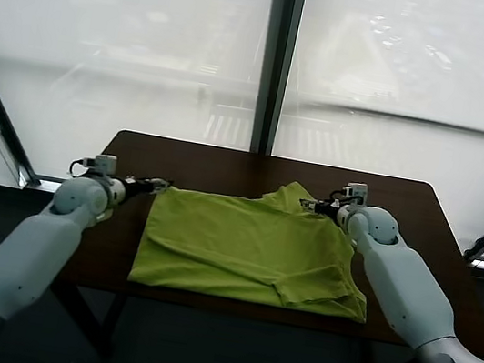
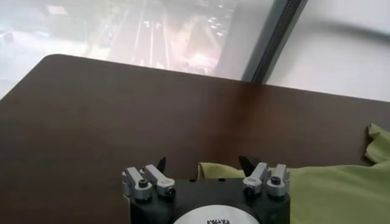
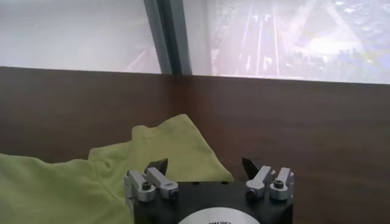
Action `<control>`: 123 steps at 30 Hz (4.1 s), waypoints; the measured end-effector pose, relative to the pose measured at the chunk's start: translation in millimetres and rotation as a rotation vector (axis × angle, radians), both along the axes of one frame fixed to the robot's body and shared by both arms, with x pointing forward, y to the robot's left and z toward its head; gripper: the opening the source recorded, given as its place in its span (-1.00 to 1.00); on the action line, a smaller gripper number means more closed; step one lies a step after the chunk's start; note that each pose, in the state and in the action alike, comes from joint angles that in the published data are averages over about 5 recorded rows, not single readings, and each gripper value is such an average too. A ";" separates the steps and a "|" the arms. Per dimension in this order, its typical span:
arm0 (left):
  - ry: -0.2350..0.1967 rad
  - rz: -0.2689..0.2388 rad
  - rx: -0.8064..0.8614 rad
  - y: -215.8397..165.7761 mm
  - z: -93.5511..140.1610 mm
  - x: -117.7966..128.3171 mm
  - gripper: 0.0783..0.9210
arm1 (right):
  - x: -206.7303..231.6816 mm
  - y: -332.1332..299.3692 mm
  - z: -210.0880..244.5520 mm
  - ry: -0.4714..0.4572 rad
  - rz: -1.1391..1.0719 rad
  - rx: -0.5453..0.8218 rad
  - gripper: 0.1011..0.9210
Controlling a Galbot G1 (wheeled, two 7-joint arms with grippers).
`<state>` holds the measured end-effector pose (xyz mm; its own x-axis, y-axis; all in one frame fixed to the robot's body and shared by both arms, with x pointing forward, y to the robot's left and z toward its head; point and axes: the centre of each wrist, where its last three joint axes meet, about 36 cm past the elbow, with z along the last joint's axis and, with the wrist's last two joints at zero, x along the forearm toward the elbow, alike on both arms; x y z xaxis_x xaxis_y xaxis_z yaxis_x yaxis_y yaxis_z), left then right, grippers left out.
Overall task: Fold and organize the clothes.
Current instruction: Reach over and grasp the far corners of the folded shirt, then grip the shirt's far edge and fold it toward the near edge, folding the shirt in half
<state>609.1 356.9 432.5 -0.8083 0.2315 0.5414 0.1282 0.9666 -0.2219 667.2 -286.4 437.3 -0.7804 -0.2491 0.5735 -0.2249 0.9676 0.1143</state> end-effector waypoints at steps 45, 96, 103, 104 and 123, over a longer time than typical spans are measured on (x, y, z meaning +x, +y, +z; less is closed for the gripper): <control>-0.031 -0.002 -0.057 -20.4 5.6 -10.1 -0.74 | -9.5 -12.9 3.5 -0.103 -0.034 0.108 -0.91; -0.032 -0.101 -0.032 -26.1 19.7 -227.4 -0.74 | -217.2 -61.8 52.9 0.026 0.118 -0.138 -0.91; -0.006 -0.096 -0.036 -28.5 8.8 -232.5 -0.74 | -217.8 -65.9 46.6 0.069 0.128 -0.141 -0.90; -0.001 -0.095 -0.037 -28.5 8.0 -232.9 -0.74 | -218.2 -66.4 47.4 0.072 0.132 -0.141 -0.87; -0.003 -0.023 -0.051 -6.9 26.1 -223.9 0.96 | -182.5 -76.9 55.7 -0.034 0.053 -0.080 0.96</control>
<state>385.2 350.1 458.6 -0.8043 0.2773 0.5256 0.1512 0.9508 -0.2703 484.7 -363.4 493.0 -0.7867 -0.2455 0.5665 -0.2787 0.9599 0.0289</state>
